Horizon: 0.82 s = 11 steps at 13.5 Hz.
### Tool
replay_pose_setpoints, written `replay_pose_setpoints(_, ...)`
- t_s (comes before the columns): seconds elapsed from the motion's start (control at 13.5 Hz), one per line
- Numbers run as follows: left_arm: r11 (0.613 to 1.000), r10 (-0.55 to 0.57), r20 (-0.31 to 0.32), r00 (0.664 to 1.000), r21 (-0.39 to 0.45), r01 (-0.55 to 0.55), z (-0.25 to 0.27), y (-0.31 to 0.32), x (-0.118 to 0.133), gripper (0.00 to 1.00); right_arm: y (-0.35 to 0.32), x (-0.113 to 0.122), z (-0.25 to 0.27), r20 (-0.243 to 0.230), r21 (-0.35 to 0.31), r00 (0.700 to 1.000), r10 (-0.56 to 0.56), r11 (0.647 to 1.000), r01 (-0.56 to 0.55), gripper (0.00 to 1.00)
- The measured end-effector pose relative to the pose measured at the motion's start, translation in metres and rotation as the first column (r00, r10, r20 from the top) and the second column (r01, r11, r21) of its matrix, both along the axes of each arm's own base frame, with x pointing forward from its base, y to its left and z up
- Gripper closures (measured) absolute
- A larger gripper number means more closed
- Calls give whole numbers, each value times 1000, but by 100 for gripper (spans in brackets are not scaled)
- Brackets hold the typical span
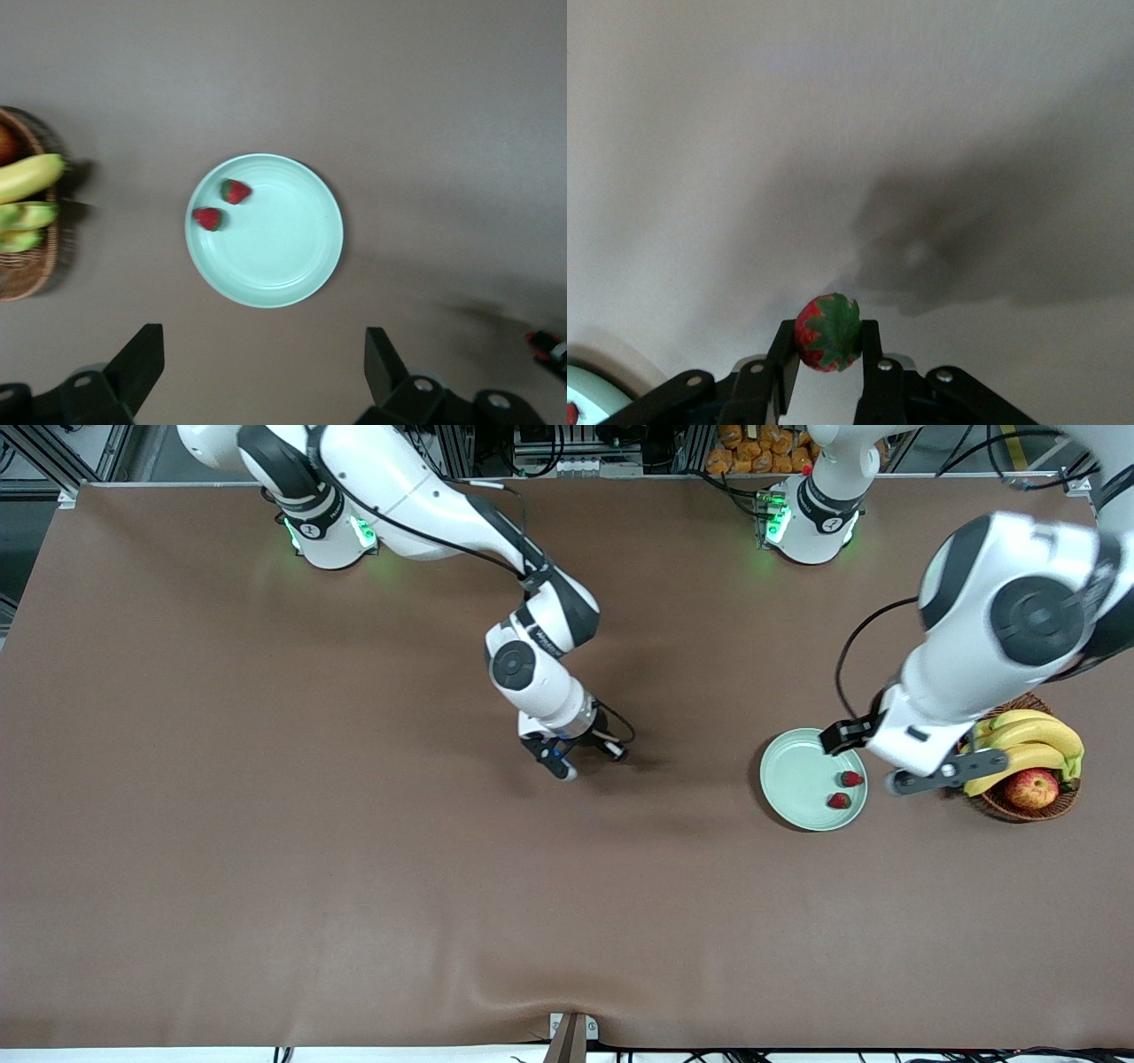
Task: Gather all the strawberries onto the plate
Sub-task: 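Carry the strawberry with the right gripper while the left gripper approaches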
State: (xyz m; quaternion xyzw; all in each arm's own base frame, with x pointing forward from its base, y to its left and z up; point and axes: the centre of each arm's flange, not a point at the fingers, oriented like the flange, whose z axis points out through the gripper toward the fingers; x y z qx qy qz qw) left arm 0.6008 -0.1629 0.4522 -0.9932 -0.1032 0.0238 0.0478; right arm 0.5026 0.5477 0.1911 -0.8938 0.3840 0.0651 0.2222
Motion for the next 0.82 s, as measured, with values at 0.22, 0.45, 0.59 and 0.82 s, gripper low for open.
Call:
replay_pose_setpoints(0.22,999,37,9,999,-18,-36,-45,-30,-13,0,12,-6,-6,15,13,1000,-4,1000,4,60)
replay_pose_setpoints(0.45,997,76,-5,997,-28,-76,-72,-74,-28,0,20,-11,-4,22,18,1000,7,1000,-7,29)
replay_pose_setpoints(0.59,995,94,-22,995,-18,-94,-89,-94,-35,0,20,-5,3,35,24,999,2,1000,-3,11)
replay_pose_setpoints(0.82,988,154,-32,988,-8,-154,-115,-122,-45,0,-14,38,23,22,17,999,-48,999,48,0)
